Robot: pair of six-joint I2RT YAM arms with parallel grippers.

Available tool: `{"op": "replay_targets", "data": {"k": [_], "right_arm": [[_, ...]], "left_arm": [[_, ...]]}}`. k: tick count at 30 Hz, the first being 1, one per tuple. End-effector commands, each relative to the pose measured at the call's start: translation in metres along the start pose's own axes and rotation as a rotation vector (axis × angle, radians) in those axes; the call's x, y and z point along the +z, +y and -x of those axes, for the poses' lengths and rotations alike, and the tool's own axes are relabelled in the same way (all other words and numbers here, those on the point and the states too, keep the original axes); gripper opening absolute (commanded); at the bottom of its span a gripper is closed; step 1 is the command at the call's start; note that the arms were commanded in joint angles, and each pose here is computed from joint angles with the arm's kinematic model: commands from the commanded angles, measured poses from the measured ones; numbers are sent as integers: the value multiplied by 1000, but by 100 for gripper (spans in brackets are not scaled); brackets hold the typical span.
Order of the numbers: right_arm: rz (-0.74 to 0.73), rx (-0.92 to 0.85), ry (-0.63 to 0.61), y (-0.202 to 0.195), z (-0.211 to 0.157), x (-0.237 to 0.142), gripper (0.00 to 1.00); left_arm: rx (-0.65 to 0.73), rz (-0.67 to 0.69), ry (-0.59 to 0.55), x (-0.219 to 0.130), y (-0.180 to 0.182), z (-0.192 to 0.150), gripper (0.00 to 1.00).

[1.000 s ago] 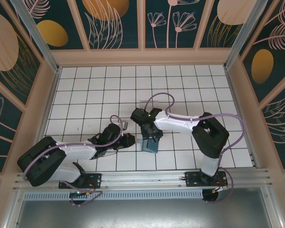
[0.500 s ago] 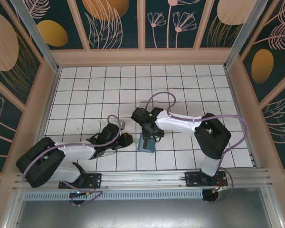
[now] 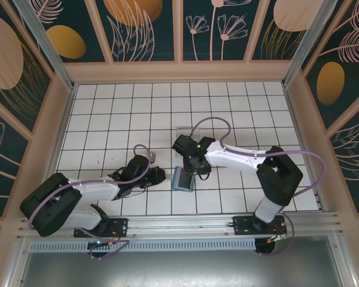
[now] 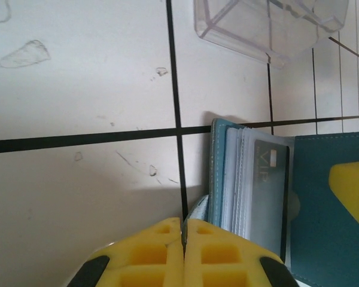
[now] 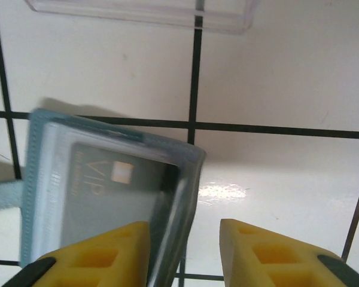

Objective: Take the credit cards out of the card holder

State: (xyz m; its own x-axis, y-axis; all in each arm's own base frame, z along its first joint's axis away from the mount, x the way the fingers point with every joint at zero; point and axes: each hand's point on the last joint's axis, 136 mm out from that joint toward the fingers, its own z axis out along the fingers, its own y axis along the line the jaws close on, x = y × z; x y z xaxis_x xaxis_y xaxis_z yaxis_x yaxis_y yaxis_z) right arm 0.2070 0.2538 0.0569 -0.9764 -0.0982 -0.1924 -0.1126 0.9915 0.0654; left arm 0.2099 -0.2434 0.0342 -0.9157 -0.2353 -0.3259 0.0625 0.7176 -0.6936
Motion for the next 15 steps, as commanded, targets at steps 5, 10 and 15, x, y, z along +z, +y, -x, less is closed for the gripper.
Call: {"op": "replay_targets", "data": {"k": [5, 10, 15], "right_arm": [[205, 82, -39, 16, 14, -4, 18], [309, 65, -63, 34, 28, -2, 13], [287, 36, -72, 30, 36, 6, 17]], "left_arm": [[-24, 56, -38, -12, 15, 8, 0], [-6, 95, -53, -22, 19, 11, 2], [-5, 124, -58, -28, 25, 11, 3]]}}
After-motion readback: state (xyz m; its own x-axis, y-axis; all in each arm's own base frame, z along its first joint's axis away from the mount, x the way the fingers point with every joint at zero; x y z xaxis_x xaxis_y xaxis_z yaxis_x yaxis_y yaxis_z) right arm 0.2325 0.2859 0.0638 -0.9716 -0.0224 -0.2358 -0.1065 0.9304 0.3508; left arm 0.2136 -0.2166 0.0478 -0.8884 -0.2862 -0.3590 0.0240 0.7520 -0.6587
